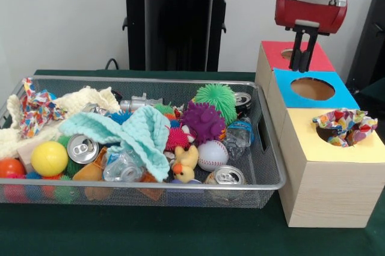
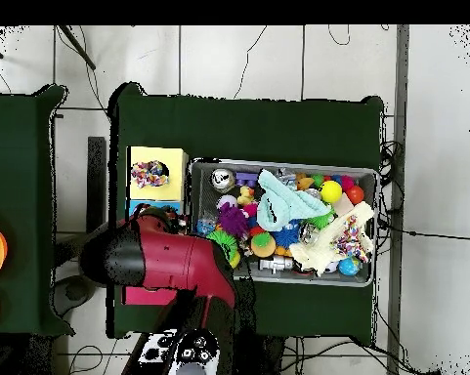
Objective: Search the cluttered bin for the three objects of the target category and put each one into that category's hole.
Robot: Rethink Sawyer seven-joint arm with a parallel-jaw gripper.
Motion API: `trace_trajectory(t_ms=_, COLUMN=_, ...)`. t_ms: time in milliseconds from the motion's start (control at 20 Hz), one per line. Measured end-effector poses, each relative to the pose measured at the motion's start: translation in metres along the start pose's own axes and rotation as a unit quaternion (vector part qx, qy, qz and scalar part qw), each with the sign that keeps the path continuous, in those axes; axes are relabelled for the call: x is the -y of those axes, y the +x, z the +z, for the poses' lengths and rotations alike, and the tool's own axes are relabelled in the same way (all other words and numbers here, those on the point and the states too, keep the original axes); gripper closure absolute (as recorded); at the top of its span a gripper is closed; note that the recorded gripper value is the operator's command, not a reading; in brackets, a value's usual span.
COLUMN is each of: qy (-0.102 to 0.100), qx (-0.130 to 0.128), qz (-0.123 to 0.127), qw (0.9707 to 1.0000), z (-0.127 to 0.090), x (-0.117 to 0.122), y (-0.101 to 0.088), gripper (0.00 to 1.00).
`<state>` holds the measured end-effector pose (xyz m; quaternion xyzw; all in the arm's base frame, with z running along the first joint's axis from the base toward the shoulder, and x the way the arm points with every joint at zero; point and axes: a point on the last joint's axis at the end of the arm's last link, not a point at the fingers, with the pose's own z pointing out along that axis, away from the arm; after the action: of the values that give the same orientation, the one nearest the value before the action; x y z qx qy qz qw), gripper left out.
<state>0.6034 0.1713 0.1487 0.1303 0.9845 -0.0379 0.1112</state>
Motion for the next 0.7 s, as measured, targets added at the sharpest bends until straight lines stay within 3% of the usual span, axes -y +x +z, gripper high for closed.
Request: trace_trajectory(t_ms=700, qy=0.016, qx=0.003, qz=-0.022, qw=0.9996, z=0.012, x=-0.016, y=0.006, gripper=1.00)
